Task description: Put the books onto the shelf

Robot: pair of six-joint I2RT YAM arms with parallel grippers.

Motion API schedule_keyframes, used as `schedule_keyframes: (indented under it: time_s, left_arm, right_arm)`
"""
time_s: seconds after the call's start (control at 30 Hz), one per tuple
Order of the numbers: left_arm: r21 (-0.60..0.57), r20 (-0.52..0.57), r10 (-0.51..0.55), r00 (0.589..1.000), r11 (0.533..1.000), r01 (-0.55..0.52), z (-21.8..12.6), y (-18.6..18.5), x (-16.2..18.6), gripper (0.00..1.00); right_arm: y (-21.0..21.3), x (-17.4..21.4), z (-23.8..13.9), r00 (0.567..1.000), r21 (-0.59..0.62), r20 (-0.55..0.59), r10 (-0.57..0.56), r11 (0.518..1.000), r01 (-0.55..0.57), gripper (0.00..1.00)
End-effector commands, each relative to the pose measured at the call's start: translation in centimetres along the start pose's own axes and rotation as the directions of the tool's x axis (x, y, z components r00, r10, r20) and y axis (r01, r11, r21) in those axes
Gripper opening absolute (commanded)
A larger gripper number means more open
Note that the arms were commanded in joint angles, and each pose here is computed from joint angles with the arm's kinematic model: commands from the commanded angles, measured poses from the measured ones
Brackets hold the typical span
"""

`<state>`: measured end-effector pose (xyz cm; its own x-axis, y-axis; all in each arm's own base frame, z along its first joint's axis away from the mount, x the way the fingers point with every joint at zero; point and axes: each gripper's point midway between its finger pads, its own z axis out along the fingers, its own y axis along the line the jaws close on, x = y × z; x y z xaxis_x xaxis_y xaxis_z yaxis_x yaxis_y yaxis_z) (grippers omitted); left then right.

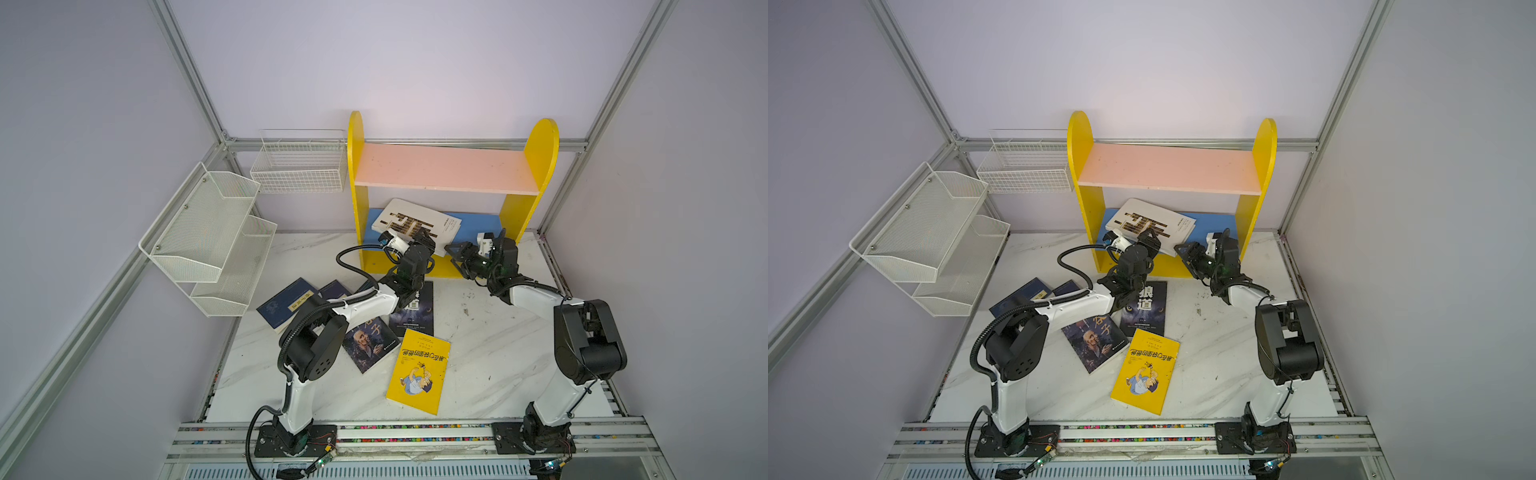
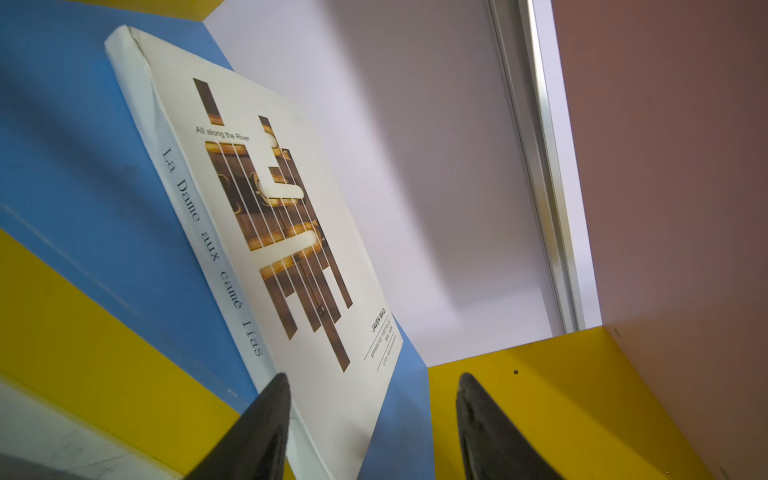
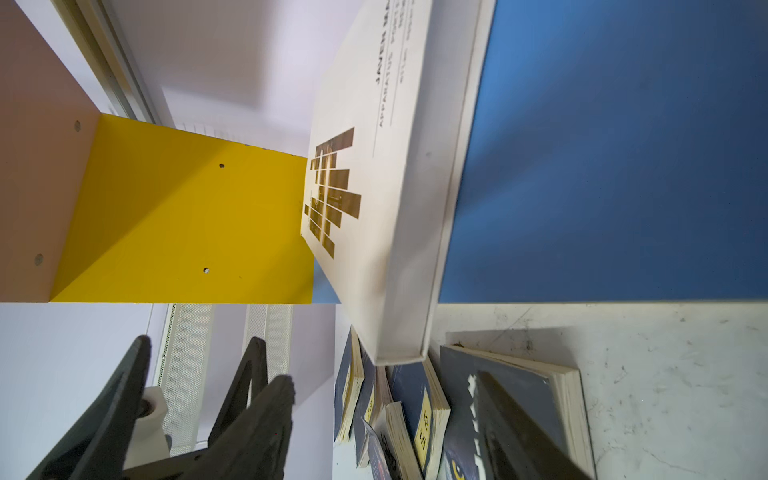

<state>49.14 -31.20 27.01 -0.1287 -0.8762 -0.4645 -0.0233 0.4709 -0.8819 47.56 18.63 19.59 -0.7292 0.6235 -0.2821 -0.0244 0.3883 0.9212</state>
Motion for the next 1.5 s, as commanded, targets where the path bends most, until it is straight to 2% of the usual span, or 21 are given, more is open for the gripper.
schedule_keyframes:
  time_s: [0.0, 0.17, 0.27, 0.4, 0.63, 0.87, 1.07, 1.47]
  left_arm:
    - [0.034, 0.013, 0.029, 1.0, 0.999, -0.029, -2.4, -2.0, -3.1, 0.72]
    - [0.025, -0.145, 0.199, 0.969, 0.98, -0.197, -3.7, -0.3, -3.9, 0.82]
    - [0.002, -0.198, 0.241, 0.95, 0.969, -0.246, -5.1, 1.7, -4.5, 0.83]
    - [-0.041, -0.198, 0.275, 0.941, 0.957, -0.288, -7.6, 3.8, -5.9, 0.84]
    - [-0.065, -0.162, 0.25, 0.955, 0.963, -0.263, -11.5, 5.1, -8.7, 0.85]
    - [-0.095, -0.116, 0.231, 0.966, 0.966, -0.242, -13.9, 6.3, -10.7, 0.86]
    - [-0.108, -0.12, 0.224, 0.967, 0.966, -0.237, -15.2, 7.2, -11.2, 0.88]
    - [-0.145, -0.119, 0.205, 0.971, 0.964, -0.222, -16.0, 8.9, -11.3, 0.9]
  right_arm:
    - [1.7, -1.0, 0.5, 0.999, -0.03, 0.019, -0.037, 0.999, 0.038, 0.7]
    - [1.9, -3.4, -0.7, 0.968, 0.142, 0.113, -0.226, 0.967, 0.209, 0.69]
    - [1.1, -4.1, -0.2, 0.96, 0.189, 0.122, -0.253, 0.955, 0.228, 0.67]
    - [0.3, -4.2, 1.1, 0.969, 0.184, 0.099, -0.228, 0.961, 0.207, 0.61]
    - [0.3, -4.6, 2.1, 0.97, 0.189, 0.083, -0.229, 0.959, 0.211, 0.56]
    - [0.5, -3.8, 3.4, 0.971, 0.172, 0.061, -0.23, 0.961, 0.216, 0.51]
    - [0.5, -2.8, 4.5, 0.974, 0.172, 0.041, -0.225, 0.961, 0.215, 0.46]
    - [-1.1, -2.8, 4.5, 0.979, 0.25, 0.038, -0.2, 0.951, 0.185, 0.16]
